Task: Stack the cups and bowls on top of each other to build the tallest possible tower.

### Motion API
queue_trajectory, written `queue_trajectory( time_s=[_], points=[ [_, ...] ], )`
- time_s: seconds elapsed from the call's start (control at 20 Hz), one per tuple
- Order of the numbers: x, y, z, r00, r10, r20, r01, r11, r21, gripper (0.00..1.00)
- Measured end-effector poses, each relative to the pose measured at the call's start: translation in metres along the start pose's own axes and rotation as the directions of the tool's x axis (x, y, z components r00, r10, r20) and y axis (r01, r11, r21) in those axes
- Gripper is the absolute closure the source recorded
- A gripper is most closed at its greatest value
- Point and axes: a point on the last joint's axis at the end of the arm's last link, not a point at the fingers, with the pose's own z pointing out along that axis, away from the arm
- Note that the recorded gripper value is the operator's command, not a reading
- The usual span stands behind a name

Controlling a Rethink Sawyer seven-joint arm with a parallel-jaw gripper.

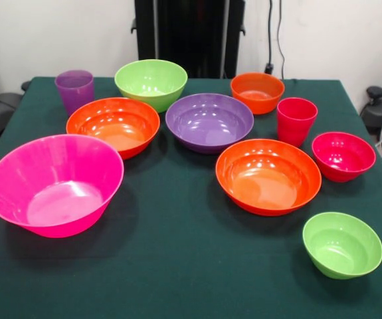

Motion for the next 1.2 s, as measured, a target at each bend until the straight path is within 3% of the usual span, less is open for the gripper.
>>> queue_trajectory(
  time_s=[0.55, 1.2],
  points=[
    [-0.009, -0.007, 0.009, 0.9988, 0.012, 0.047, -0.012, 0.9999, 0.011, 0.0],
    [-0.031, -0.042, 0.034, 0.9943, 0.07, 0.08, -0.071, 0.9975, 0.007, 0.0]
  ],
)
